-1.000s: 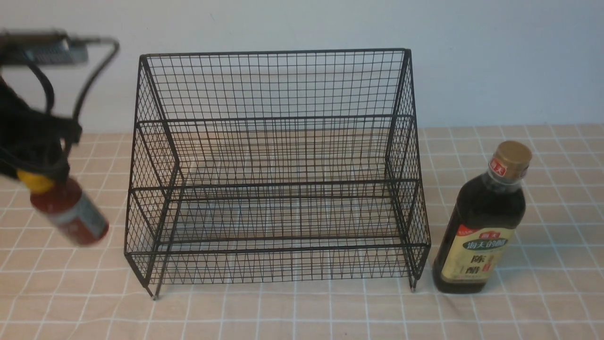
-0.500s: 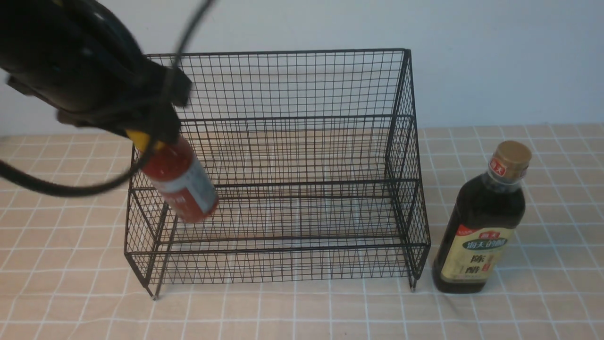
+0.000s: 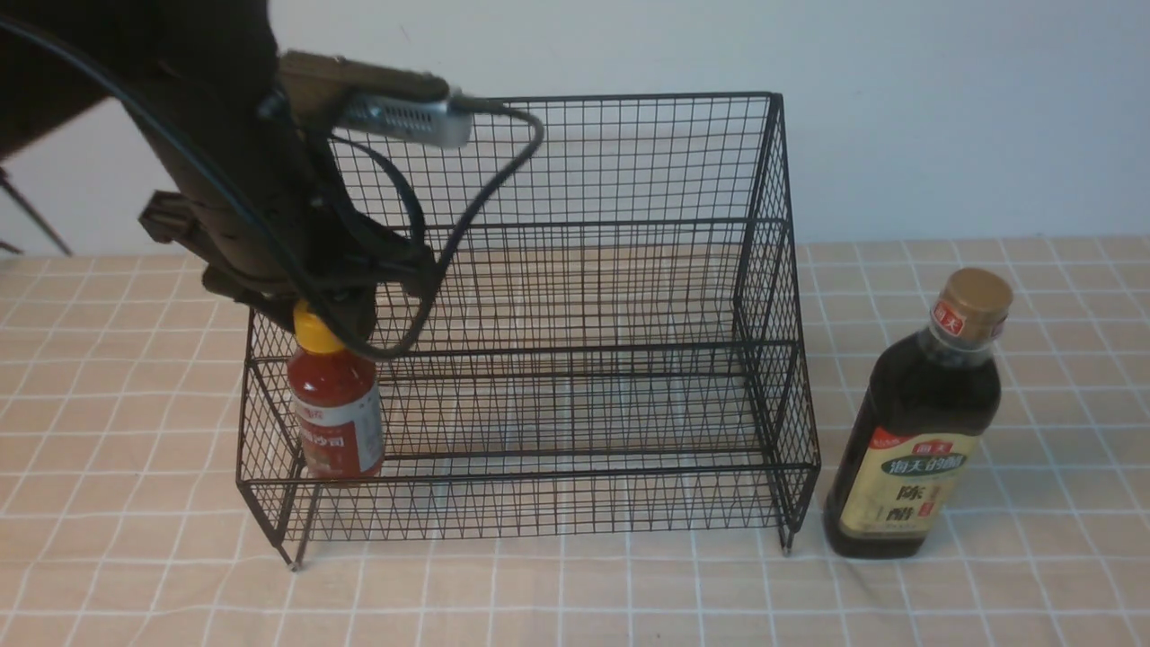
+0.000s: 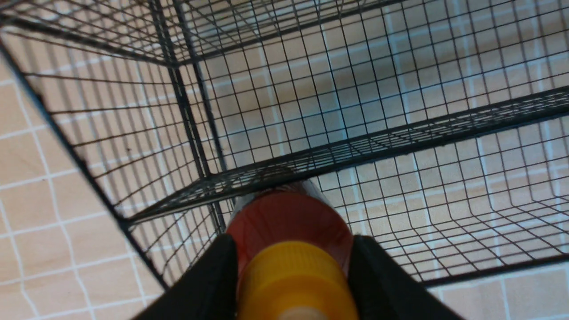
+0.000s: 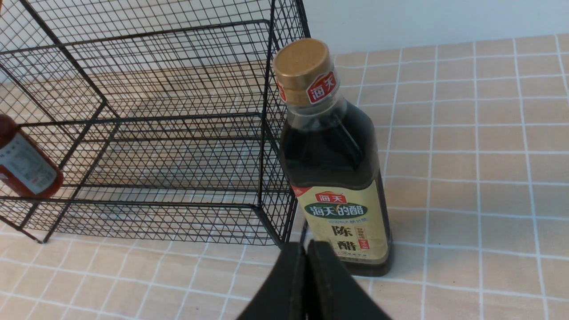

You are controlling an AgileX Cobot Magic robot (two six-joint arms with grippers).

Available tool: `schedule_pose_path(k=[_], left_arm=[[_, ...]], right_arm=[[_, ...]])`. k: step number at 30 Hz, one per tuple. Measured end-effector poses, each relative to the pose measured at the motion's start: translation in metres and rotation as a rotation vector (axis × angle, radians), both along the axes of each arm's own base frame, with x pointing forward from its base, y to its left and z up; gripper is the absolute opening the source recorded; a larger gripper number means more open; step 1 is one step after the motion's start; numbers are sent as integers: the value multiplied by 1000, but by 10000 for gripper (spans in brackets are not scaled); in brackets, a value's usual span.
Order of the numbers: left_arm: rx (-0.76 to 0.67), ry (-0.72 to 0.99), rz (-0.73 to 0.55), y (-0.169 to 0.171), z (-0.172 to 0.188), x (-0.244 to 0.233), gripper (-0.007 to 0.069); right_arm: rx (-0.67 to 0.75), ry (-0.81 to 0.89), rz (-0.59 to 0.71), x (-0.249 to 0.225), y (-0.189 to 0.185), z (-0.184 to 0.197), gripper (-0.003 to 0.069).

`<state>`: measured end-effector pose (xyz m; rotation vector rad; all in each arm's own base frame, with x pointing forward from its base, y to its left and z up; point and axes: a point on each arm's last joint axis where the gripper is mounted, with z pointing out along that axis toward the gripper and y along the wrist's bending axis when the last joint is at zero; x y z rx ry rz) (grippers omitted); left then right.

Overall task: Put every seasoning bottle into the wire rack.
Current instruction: Use the left arm to put the condiment bottle back on the shelf

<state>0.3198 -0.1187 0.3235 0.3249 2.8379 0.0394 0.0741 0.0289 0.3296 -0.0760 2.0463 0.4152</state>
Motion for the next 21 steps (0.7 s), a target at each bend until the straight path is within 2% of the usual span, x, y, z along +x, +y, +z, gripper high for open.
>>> schedule_pose_path(k=[5,9,16,21], left_arm=[[14,55,0,-5,-20,10,287],[20,78,4,-7,-29,15,303],[24,71,26,-8,-33,19,456],[18,58,26,-7,-29,17,489]], right_arm=[[-38,-14,10,-1,-1,4,-14],[-69,46,30,1,0,21,-14],[-180,185,41,26,1,63,-14],[-206,242,39,52,4,90,24]])
